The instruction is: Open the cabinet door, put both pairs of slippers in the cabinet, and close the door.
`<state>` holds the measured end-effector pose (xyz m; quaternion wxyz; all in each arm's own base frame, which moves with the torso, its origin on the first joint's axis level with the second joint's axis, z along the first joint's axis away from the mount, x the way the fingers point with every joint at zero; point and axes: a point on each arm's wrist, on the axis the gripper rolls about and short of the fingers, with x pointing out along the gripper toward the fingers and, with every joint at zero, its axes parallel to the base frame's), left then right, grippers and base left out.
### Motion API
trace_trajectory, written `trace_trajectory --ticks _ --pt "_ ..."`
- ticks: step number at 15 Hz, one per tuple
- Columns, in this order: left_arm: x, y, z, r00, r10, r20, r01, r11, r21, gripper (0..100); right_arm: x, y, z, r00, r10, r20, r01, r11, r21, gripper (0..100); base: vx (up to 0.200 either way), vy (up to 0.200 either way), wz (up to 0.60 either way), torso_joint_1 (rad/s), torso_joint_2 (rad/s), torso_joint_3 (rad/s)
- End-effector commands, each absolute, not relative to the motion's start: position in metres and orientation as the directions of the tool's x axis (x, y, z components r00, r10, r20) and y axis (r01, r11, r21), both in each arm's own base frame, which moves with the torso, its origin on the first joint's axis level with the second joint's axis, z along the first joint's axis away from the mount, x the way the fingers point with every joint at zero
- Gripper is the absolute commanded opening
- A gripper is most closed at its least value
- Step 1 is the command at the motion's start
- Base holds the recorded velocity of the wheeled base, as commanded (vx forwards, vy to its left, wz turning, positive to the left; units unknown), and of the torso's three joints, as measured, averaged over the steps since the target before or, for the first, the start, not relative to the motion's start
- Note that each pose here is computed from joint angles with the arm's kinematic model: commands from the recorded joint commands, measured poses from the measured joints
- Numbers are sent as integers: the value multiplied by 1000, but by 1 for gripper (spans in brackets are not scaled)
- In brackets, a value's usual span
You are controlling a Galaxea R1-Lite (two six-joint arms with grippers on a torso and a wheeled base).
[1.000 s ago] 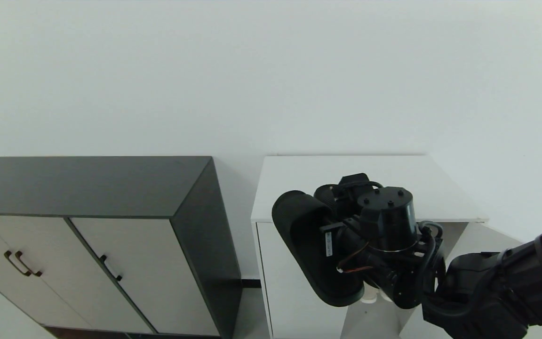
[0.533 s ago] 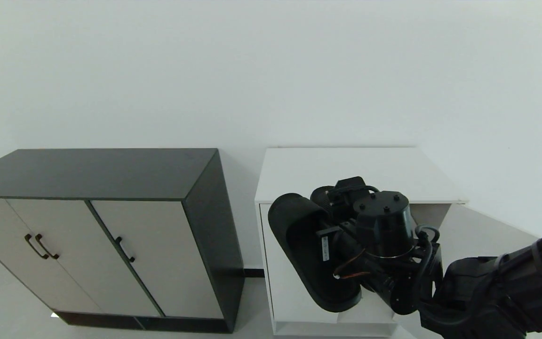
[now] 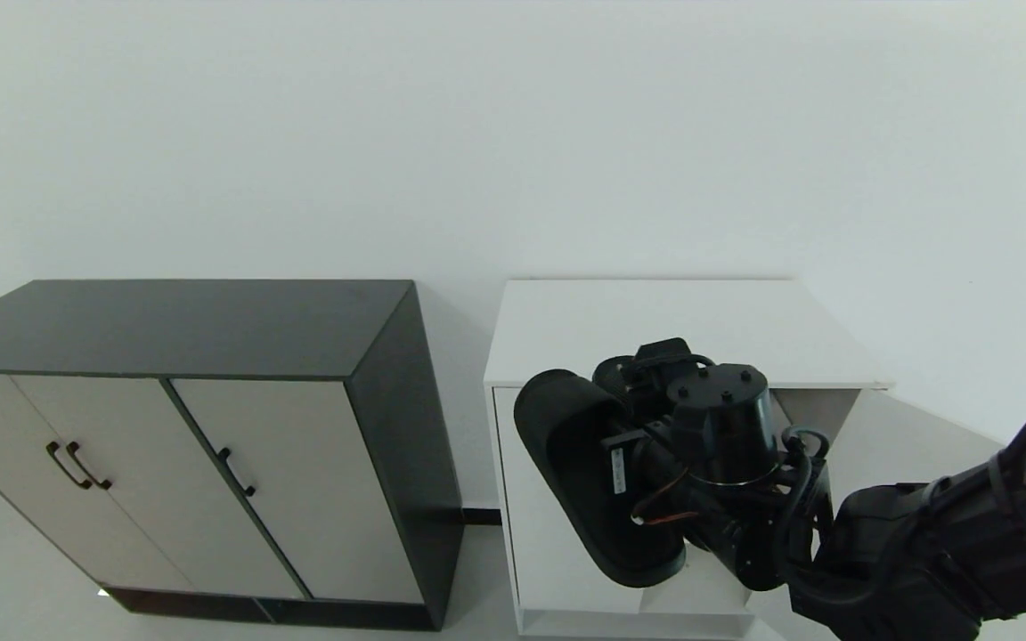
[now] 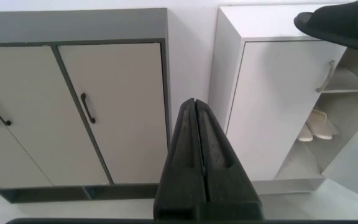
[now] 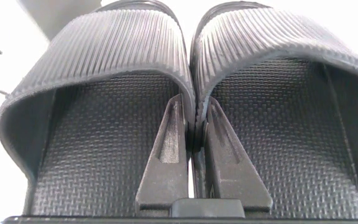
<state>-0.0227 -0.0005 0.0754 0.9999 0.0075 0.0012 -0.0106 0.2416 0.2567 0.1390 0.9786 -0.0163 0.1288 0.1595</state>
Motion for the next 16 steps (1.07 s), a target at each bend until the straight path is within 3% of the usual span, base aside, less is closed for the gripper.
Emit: trace_trajectory --ticks 1,14,16 --pt "-23 0 75 1000 -21 -3 22 1000 15 0 242 257 137 915 305 -262 -315 949 6 0 0 -200 0 -2 7 2" --pt "-23 0 75 1000 -21 -3 22 1000 15 0 241 256 135 915 307 -263 -316 949 7 0 0 -200 0 3 2 2" --pt "-23 0 75 1000 -21 -3 22 1000 15 0 241 256 135 916 306 -258 -316 949 4 0 0 0 0 0 0 0"
